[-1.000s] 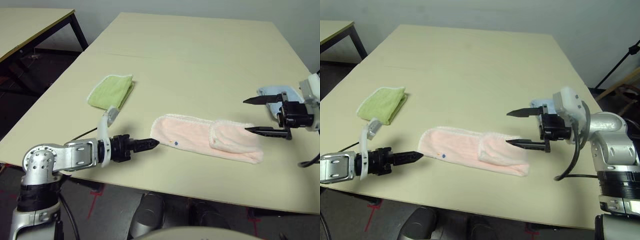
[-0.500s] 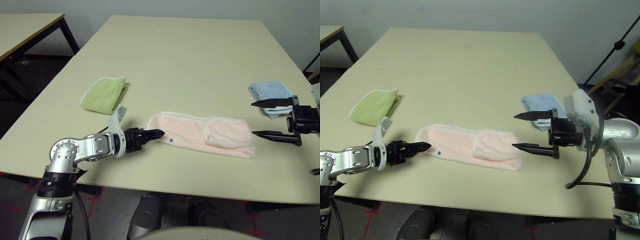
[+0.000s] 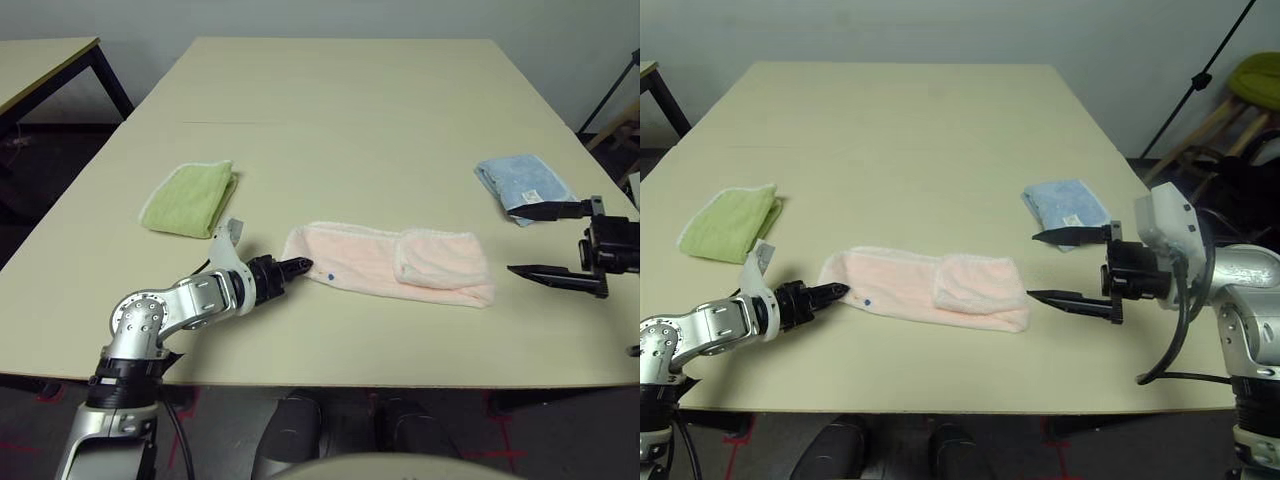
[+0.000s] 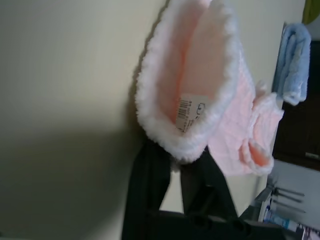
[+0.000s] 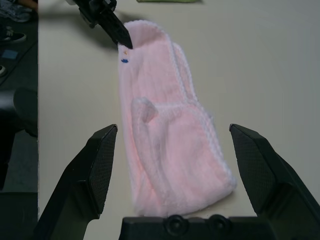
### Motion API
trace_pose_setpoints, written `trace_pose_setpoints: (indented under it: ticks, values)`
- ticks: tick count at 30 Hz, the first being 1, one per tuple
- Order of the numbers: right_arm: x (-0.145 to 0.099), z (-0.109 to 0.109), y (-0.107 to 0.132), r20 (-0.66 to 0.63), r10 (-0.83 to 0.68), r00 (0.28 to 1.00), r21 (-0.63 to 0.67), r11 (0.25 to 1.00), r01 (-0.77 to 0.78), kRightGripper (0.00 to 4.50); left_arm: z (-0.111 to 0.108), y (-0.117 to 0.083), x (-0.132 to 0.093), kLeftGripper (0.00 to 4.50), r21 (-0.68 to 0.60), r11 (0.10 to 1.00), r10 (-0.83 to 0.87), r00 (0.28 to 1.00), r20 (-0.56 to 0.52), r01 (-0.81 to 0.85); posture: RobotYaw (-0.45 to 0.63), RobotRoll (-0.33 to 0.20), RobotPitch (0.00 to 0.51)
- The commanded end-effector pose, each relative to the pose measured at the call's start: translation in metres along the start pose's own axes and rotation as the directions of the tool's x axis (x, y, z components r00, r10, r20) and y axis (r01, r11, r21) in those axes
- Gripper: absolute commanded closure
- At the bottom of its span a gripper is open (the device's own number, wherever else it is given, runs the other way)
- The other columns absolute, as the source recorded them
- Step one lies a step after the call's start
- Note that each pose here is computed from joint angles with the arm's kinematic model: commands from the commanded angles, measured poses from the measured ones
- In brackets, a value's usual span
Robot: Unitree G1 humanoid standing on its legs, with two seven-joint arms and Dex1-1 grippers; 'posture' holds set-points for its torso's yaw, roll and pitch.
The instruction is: Fold the towel and set it aside.
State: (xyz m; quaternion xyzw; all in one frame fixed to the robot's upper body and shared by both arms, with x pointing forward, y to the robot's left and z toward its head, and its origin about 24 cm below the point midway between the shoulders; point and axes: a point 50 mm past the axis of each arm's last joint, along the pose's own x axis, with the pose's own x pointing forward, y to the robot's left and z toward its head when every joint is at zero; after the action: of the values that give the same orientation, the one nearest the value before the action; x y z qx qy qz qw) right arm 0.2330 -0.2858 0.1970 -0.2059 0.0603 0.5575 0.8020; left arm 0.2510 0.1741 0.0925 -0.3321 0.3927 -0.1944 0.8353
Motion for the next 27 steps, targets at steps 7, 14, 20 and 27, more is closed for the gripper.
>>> trace_pose_setpoints:
  ticks: [7, 14, 20, 27]
  values:
    - [-0.015, -0.014, 0.003, -0.046, -0.032, 0.998, 0.04, 0.999, 0.034, 0.0, 0.015, -0.031, -0.003, 4.46, 0.209, 0.975, -0.081, 0.996, 0.038, 0.071, 0.1, 0.0, 0.13]
    - [-0.021, -0.021, 0.008, -0.06, -0.056, 0.997, 0.06, 0.996, 0.06, 0.0, 0.039, -0.027, -0.012, 4.46, 0.236, 0.971, -0.072, 0.994, 0.088, 0.049, 0.09, 0.0, 0.128]
    - [-0.023, -0.023, 0.01, -0.064, -0.067, 0.996, 0.064, 0.995, 0.071, 0.0, 0.053, 0.005, -0.04, 4.46, 0.236, 0.969, 0.043, 0.989, 0.141, -0.075, 0.09, 0.0, 0.123]
    - [-0.021, -0.024, 0.007, -0.061, -0.06, 0.996, 0.06, 0.996, 0.064, 0.0, 0.055, 0.025, -0.065, 4.46, 0.246, 0.956, 0.124, 0.978, 0.166, -0.162, 0.12, 0.0, 0.118]
